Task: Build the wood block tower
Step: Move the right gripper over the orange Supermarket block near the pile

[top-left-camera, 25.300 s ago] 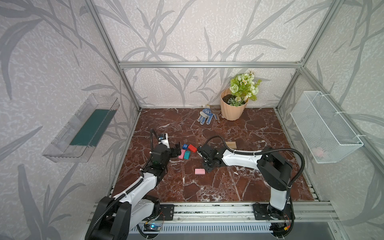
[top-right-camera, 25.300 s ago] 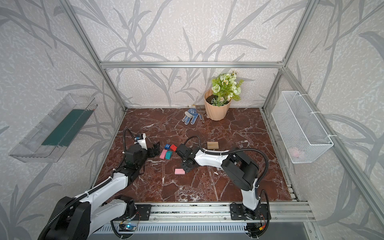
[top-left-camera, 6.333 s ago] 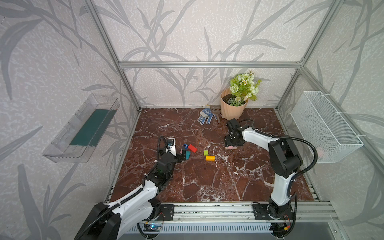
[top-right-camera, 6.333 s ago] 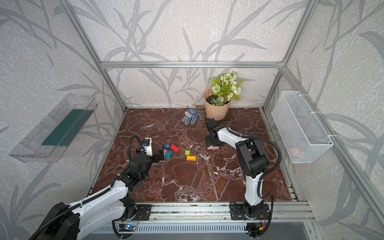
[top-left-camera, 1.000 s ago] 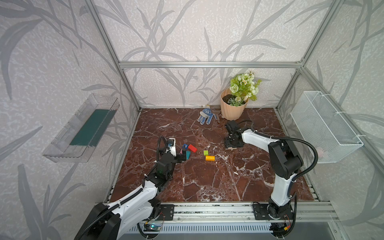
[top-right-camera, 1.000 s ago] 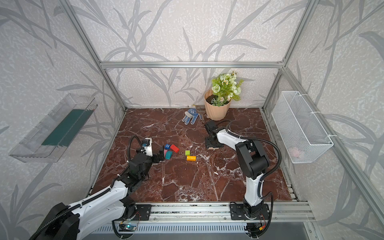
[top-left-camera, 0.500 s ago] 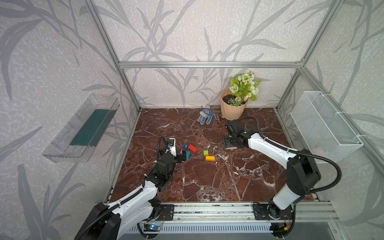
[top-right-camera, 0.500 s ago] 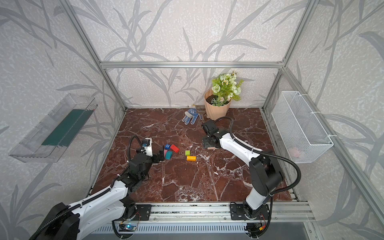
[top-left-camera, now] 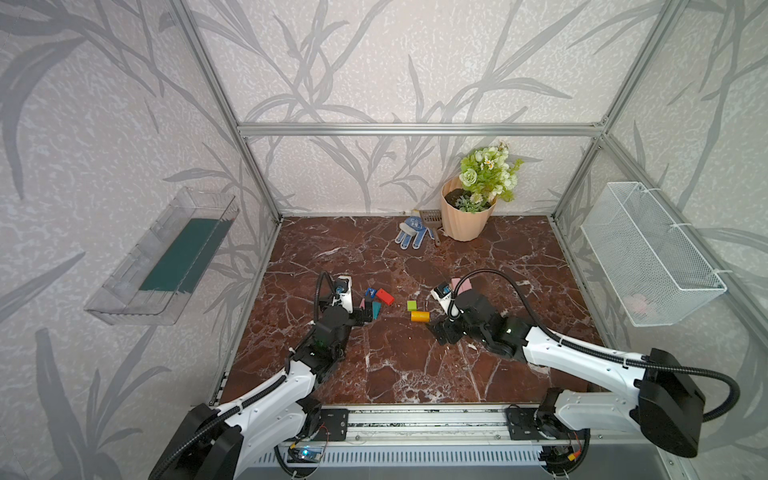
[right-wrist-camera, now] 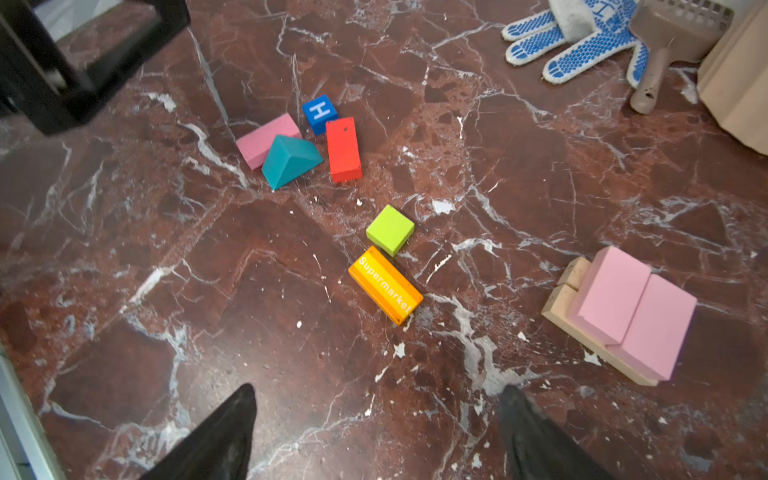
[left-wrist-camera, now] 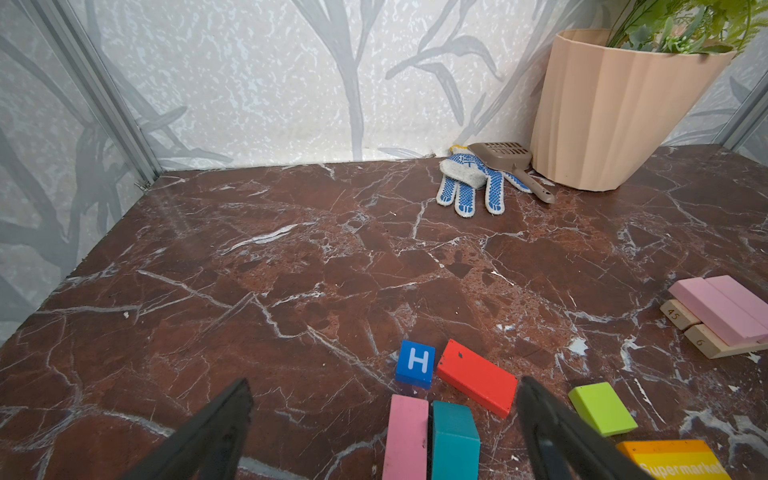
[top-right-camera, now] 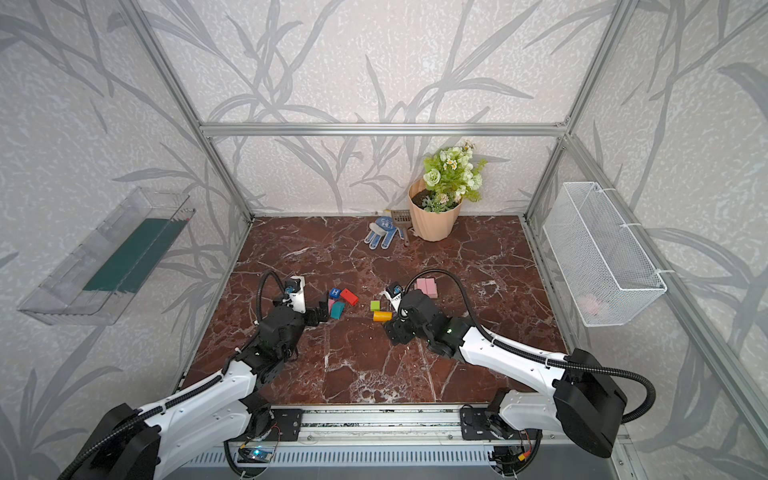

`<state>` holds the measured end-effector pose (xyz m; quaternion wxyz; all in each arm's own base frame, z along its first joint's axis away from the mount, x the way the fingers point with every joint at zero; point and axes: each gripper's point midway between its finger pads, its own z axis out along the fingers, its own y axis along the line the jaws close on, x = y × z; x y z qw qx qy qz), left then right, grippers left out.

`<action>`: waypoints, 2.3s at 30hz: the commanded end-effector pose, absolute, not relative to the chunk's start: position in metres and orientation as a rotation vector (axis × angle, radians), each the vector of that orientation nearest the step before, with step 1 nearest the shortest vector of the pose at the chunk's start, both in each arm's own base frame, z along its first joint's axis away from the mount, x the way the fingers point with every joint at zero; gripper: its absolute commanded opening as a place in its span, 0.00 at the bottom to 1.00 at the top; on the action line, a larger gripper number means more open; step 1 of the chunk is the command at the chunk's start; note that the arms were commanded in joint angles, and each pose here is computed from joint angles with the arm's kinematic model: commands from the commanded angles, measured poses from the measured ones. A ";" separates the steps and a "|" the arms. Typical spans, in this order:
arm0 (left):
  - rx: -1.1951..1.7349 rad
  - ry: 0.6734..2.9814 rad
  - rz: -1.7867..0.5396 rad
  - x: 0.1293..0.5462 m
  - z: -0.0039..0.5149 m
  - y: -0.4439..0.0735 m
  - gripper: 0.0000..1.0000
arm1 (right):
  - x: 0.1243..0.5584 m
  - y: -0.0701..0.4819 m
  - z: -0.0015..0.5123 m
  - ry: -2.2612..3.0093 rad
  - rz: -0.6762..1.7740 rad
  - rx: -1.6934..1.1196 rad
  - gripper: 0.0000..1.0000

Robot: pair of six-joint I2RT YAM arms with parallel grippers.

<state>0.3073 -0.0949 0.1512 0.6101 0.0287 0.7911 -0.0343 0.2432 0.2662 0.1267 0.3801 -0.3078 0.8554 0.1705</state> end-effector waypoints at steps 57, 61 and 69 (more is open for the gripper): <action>0.073 1.802 -0.096 0.304 0.155 -0.096 0.99 | 0.284 0.312 0.023 2.557 0.268 -1.132 0.78; 0.087 1.801 -0.106 0.304 0.155 -0.099 0.99 | 0.281 0.308 0.026 2.541 0.278 -1.111 0.73; 0.082 1.800 -0.104 0.304 0.155 -0.098 0.99 | 0.282 0.307 0.027 2.538 0.260 -1.114 0.65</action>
